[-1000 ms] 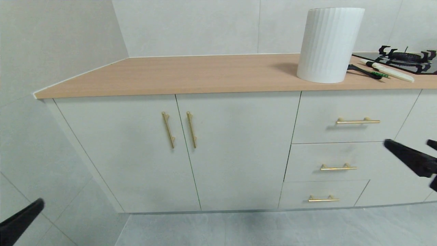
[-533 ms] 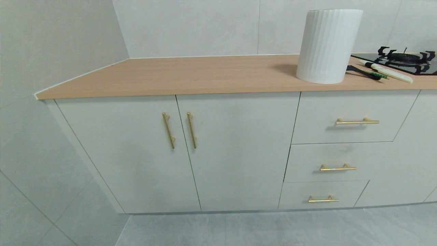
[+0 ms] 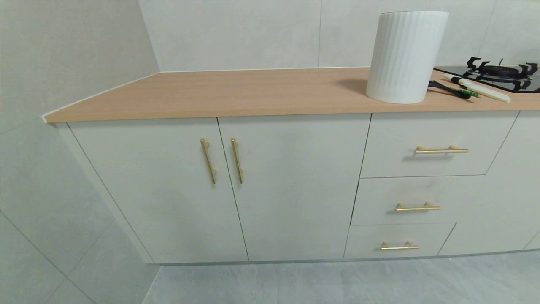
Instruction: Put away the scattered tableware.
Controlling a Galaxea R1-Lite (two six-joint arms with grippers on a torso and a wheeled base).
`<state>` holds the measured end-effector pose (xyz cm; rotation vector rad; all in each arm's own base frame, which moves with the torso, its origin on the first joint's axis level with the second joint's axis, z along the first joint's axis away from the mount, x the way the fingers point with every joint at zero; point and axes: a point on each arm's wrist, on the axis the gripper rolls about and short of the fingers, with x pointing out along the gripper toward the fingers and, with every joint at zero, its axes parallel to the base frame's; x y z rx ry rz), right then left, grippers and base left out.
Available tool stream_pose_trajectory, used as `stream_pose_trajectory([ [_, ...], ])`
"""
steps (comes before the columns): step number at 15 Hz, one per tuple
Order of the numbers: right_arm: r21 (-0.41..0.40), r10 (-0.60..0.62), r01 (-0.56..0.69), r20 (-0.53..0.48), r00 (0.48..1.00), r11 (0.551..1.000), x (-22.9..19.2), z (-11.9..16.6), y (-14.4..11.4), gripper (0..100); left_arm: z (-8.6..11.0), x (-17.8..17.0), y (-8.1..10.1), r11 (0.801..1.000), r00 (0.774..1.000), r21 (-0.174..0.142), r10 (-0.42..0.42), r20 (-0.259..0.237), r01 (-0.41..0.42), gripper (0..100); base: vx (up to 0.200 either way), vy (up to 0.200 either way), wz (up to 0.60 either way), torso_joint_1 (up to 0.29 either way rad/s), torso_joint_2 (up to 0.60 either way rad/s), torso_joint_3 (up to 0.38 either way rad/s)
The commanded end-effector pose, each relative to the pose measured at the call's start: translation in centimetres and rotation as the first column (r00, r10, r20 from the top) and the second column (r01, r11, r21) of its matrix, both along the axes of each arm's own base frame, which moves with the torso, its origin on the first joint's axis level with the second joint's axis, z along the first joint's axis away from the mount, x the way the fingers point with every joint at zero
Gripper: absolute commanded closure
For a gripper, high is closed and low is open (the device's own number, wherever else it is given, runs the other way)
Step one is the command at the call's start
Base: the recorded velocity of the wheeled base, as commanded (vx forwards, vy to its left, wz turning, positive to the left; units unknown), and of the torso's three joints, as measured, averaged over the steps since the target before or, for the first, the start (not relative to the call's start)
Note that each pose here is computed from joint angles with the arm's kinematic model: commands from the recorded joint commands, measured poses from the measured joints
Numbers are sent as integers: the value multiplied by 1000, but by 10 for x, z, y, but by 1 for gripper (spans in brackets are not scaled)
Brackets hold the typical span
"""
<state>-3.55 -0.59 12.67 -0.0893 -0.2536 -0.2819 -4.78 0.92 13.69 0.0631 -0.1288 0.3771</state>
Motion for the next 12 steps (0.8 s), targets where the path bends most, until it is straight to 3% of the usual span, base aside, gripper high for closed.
stream_pose_trajectory([
  [1,1,51,-51,-132,990,999,11,-37,1,0,-23,7,-1,1000,998,3,-9,-57,9,0,0,0,0,0,0,0],
  [3,84,151,-137,-194,969,987,12,-45,3,0,-42,18,-2,997,993,2,-81,-87,81,0,0,0,0,0,0,0],
  [5,92,230,-215,-213,950,972,13,-48,5,0,-53,24,-4,989,987,18,-146,-69,148,0,0,0,0,0,0,0],
  [6,104,242,-223,-251,937,969,12,-51,5,0,-57,25,-5,983,978,12,-179,-105,181,0,0,0,0,0,0,0],
  [7,107,249,-230,-238,939,967,13,-51,5,0,-57,25,-5,976,971,5,-216,-104,218,0,0,0,0,0,0,0],
  [8,110,254,-234,-235,938,966,13,-50,5,0,-57,25,-6,967,962,-9,-255,-98,256,0,0,0,0,0,0,0],
  [9,110,257,-237,-235,937,965,13,-50,5,0,-61,25,-9,932,924,-70,-362,-120,356,0,0,0,0,0,0,0],
  [10,108,257,-237,-236,937,965,13,-50,5,0,-62,25,-9,929,921,-79,-368,-123,361,0,0,0,0,0,0,0],
  [11,108,256,-236,-236,938,966,13,-50,6,0,-61,25,-9,930,923,-76,-367,-116,360,0,0,0,0,0,0,0],
  [12,109,257,-237,-237,937,965,13,-51,5,0,-61,25,-9,924,914,-38,-383,-132,381,0,0,0,0,0,0,0],
])
